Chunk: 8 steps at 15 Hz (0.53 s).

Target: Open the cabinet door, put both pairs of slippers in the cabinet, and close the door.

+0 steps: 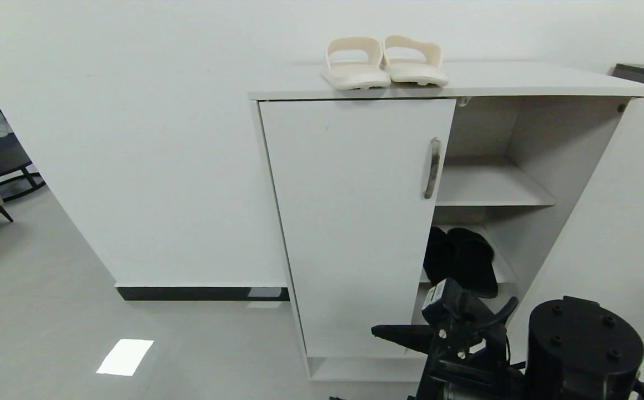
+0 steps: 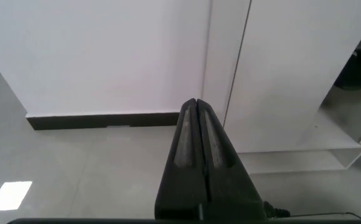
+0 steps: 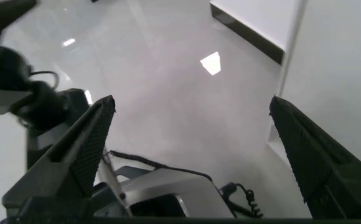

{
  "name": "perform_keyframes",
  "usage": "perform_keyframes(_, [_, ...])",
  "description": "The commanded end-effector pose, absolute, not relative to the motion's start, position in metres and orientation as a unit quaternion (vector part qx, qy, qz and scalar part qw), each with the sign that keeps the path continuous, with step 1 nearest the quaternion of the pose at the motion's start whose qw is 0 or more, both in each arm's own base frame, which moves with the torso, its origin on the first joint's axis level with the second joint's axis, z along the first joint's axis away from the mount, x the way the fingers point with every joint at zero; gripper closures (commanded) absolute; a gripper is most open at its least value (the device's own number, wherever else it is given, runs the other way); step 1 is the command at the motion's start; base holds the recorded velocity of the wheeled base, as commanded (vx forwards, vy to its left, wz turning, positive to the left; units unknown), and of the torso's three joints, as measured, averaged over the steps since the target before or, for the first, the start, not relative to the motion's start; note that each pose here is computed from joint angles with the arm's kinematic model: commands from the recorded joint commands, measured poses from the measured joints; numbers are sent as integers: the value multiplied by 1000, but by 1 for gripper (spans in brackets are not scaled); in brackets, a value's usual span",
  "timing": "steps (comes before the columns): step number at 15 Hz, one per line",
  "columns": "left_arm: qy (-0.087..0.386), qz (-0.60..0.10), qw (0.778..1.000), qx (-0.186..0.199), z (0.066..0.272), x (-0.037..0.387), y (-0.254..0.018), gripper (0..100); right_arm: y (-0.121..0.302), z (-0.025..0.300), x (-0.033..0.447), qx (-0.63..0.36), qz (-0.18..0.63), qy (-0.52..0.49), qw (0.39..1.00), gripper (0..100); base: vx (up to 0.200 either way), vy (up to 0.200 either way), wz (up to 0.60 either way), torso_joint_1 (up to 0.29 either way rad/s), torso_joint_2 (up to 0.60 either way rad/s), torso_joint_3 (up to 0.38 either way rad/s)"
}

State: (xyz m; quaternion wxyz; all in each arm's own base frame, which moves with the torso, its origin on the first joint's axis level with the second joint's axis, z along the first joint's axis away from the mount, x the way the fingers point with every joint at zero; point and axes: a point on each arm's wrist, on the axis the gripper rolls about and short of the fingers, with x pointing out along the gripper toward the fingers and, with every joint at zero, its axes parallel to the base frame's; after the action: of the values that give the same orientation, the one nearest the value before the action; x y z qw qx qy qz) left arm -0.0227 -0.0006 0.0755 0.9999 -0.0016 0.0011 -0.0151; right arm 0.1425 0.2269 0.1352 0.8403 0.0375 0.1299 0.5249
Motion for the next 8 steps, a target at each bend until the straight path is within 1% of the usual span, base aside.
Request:
perform_keyframes(1, [1,-15,1000,-2,76,-23,-1,100,227,135,143,38,525,129,840,0,0,0,0,203,-442,-305])
perform_keyframes(4, [1,-15,1000,-2,76,-23,-1,100,227,134,143,37,525,131,840,0,0,0,0,165,-548,-300])
perform_keyframes(8, [1,-15,1000,-2,76,-23,-1,100,227,135,143,38,525,129,840,0,0,0,0,182,-475,-287])
